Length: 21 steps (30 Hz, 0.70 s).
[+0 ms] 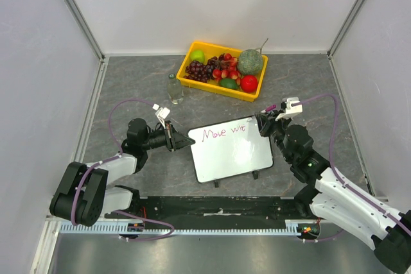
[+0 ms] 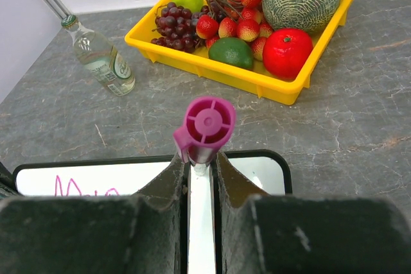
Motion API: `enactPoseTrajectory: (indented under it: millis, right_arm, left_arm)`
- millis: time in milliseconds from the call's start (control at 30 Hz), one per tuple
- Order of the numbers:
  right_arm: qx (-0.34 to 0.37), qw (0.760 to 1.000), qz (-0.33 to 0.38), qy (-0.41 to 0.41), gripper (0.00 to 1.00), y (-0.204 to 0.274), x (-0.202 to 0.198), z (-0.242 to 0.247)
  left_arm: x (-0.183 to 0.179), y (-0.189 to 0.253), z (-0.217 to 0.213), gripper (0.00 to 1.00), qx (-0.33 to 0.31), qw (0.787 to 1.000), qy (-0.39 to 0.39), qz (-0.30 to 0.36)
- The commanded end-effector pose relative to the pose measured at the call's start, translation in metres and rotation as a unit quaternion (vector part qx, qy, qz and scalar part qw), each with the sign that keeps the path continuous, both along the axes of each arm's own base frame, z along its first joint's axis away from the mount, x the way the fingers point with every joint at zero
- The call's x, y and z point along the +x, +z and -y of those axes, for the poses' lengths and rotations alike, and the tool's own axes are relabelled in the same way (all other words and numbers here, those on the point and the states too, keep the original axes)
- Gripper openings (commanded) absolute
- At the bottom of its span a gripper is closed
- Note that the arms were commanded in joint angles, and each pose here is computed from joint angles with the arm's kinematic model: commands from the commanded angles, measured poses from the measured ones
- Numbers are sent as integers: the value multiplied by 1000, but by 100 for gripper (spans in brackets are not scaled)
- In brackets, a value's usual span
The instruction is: Write a sentence on the whiteboard
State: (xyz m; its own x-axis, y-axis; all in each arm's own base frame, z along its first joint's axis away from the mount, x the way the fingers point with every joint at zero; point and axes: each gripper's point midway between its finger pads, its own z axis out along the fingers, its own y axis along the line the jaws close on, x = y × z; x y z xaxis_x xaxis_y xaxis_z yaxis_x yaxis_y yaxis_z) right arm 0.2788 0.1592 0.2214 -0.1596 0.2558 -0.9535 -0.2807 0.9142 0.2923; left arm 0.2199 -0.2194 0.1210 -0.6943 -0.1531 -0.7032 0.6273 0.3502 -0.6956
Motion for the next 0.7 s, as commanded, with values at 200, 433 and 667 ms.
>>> enactPoseTrajectory:
  millis: [200,433,667]
  right_arm:
    - [-2,1000,-8,4,0,-13,-6,3]
    - [-4,1000,-22,15,0,-25,-11,2]
    - [-4,999,-30,29,0,-31,-17,-1]
  left_arm:
    - [-2,-6,-1,2,16,999,-8,29]
    - [-2,-6,-2,2,16,999,-6,29]
    - [-1,-6,-2,2,16,999,-6,30]
